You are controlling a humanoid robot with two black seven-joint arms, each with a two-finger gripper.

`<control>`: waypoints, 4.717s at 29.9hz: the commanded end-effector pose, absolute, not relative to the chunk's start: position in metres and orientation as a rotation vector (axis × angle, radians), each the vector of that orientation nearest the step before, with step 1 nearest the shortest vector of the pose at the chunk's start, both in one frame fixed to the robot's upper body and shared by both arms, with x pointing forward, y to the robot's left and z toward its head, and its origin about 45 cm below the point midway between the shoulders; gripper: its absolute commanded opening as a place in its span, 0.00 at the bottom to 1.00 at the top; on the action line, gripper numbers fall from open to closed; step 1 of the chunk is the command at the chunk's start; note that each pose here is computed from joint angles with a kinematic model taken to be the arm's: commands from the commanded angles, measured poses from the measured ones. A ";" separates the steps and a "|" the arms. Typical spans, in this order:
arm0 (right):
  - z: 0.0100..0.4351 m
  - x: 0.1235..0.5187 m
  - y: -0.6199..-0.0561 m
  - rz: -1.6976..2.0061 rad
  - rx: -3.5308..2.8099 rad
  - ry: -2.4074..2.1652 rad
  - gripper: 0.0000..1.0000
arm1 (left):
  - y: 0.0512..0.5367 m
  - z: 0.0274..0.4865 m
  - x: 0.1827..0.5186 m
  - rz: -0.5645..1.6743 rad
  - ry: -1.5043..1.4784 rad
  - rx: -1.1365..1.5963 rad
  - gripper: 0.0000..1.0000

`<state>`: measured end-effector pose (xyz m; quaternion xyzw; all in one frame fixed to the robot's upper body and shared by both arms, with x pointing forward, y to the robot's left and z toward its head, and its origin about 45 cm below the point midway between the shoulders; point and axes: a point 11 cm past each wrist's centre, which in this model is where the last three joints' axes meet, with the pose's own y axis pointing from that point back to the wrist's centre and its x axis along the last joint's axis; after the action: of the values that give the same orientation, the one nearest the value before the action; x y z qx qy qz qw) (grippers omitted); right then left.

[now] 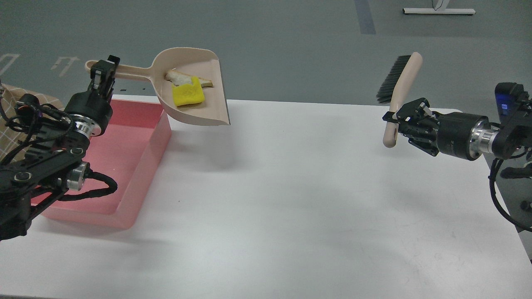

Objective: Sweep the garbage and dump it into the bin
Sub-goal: 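Carry the dustpan over the pink bin with the left gripper, then tilt the dustpan to dump the garbage into the pink bin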

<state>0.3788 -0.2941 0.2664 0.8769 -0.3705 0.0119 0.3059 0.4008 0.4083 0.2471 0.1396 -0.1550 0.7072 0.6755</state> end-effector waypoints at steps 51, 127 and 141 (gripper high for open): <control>0.250 0.374 -0.295 -0.019 2.312 -0.975 0.00 | 0.569 0.322 0.327 1.518 -0.311 0.514 0.00; 0.246 0.376 -0.288 -0.036 2.332 -0.972 0.00 | 0.536 0.411 0.316 1.292 -0.922 0.853 0.00; 0.247 0.375 -0.286 -0.032 2.334 -0.968 0.00 | 0.503 0.400 0.342 1.346 -0.666 0.529 0.00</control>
<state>0.3755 -0.2865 0.2468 0.8803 -0.3653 -0.0123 0.3025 0.3365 0.5103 0.4048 0.2724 -0.3298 0.5933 0.6820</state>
